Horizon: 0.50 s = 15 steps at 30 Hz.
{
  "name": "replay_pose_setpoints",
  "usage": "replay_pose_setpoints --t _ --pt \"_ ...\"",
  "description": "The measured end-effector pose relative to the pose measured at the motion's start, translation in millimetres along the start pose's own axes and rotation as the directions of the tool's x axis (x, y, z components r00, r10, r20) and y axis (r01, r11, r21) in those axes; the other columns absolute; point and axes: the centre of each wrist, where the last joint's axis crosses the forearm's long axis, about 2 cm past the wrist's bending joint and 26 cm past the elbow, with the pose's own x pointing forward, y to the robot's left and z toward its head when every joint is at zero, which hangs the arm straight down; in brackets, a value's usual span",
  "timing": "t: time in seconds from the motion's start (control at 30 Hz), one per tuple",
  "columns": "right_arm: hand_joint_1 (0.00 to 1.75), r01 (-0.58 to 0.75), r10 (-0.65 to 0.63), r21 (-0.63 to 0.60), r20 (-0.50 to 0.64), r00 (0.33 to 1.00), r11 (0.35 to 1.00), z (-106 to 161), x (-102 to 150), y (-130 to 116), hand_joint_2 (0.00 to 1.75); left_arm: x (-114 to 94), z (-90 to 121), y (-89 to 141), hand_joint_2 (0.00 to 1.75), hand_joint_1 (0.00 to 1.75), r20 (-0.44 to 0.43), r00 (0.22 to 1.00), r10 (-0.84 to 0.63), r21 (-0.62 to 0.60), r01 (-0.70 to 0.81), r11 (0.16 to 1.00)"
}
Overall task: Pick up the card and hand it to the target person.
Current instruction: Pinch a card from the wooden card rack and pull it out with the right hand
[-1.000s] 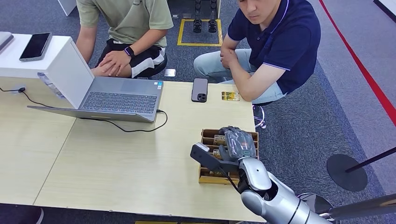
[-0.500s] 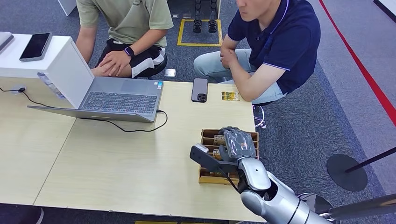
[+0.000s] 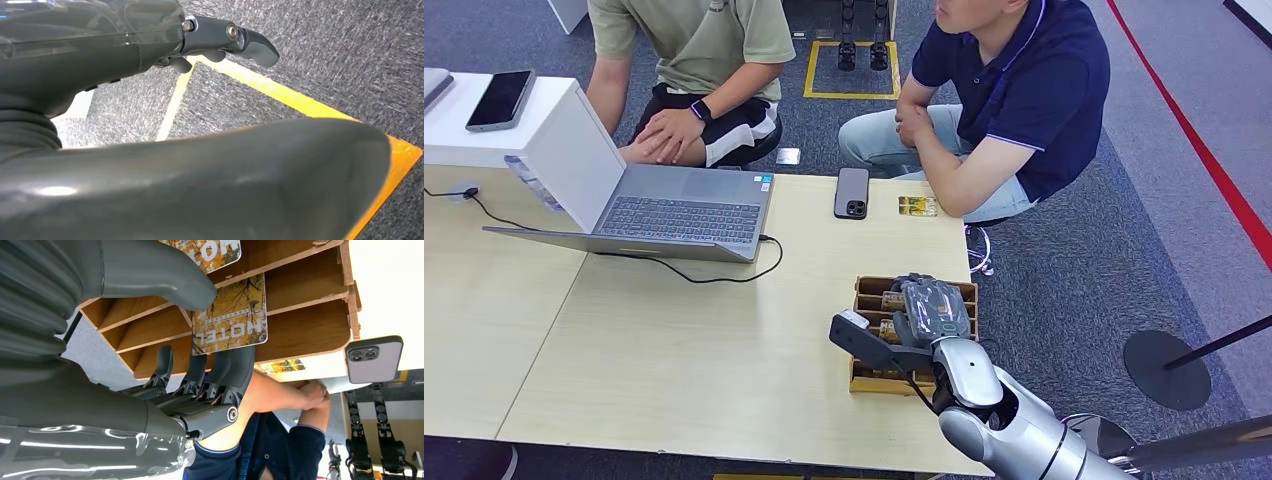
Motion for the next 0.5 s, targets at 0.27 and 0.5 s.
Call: replay_pose_setpoints --t 0.27,0.5 --pt "1.23 -0.004 0.004 0.004 0.001 1.0 1.0 0.1 0.1 0.1 1.75 0.0 0.0 0.0 1.31 0.0 0.0 1.0 -0.001 0.004 0.001 1.0" --pt "1.36 -0.006 0.006 0.009 0.001 1.0 1.0 0.0 0.1 0.2 1.75 -0.1 0.1 -0.1 1.75 0.0 0.0 1.0 -0.001 0.006 0.001 1.0"
